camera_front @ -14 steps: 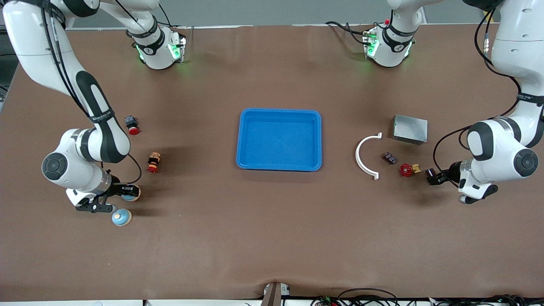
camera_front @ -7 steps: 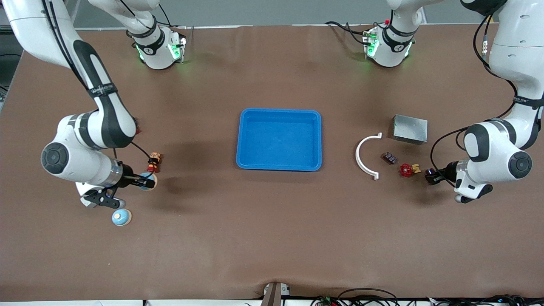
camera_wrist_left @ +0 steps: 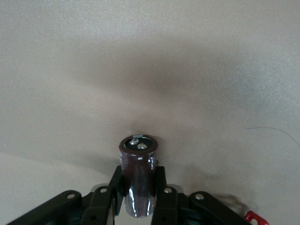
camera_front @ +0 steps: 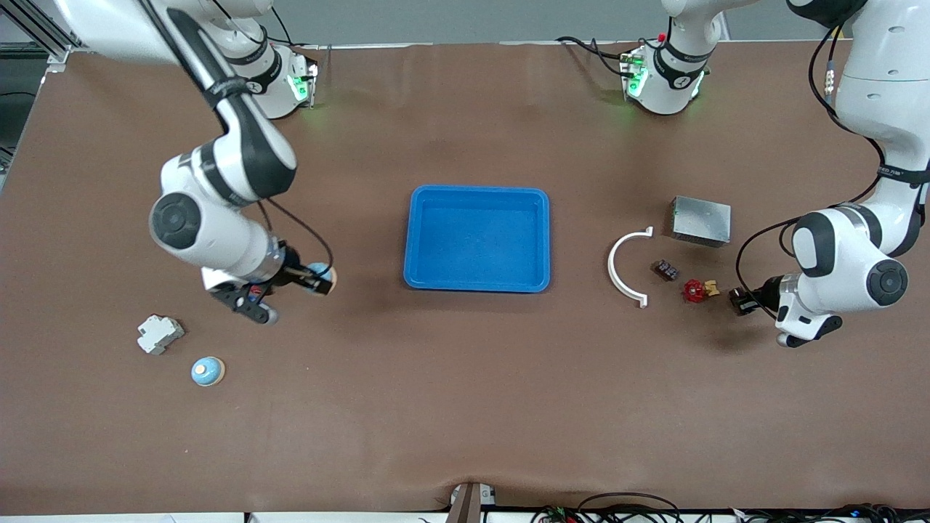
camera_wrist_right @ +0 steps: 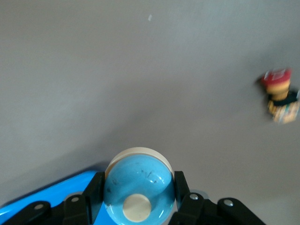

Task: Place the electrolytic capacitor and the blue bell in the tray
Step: 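Lift the bell with the right gripper and move it over the tray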

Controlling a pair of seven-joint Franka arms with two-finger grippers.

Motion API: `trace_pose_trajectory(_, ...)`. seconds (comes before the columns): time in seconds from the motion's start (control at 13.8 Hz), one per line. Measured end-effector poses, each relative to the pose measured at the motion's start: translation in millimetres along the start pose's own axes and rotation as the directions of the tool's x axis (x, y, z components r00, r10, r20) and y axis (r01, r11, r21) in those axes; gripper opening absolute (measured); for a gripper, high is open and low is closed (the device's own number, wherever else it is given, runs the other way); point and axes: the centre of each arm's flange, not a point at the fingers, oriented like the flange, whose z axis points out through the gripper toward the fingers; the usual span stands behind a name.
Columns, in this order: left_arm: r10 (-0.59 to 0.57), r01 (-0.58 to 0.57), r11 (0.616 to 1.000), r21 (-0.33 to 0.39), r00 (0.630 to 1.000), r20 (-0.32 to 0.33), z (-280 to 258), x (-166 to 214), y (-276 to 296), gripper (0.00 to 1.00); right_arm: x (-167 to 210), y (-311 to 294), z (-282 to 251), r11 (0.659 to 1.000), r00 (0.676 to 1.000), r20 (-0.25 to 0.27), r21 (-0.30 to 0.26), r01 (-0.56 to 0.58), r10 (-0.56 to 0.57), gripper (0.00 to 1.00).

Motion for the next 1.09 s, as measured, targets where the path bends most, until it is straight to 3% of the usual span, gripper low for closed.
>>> trace_pose_trajectory(0.22, 0.005, -0.005, 1.0, 0.003, 1.0, 0.006, -10.9, 1.5, 1.2, 0.3, -68.2, -42.2, -5.0, 0.999, 0.999, -0.009, -0.008, -0.049, 0.049, 0.64)
trace_pose_trajectory(0.43, 0.026, -0.027, 1.0, 0.016, 0.998, 0.06, -59.0, -5.1, 13.9, 0.3, -119.0, -67.4, 5.4, 0.997, 0.997, -0.018, -0.028, -0.075, 0.074, 0.64)
trace_pose_trajectory(0.72, 0.024, -0.018, 0.999, -0.038, 0.987, 0.16, -123.5, -27.2, 54.9, 0.3, -155.4, -79.5, 24.3, 0.995, 0.994, -0.065, -0.046, -0.092, 0.089, 0.64)
trace_pose_trajectory(0.94, -0.017, 0.029, 0.998, -0.051, 0.973, 0.23, -126.4, -50.1, 99.2, 0.3, -183.1, -83.1, 52.5, 0.994, 0.99, -0.085, -0.008, -0.111, 0.11, 0.64)
trace_pose_trajectory(1.09, -0.058, 0.07, 0.997, -0.043, 0.968, 0.246, -128.7, -69.4, 139.2, 0.3, -203.5, -84.6, 71.3, 0.993, 0.988, -0.1, -0.016, -0.118, 0.116, 0.64)
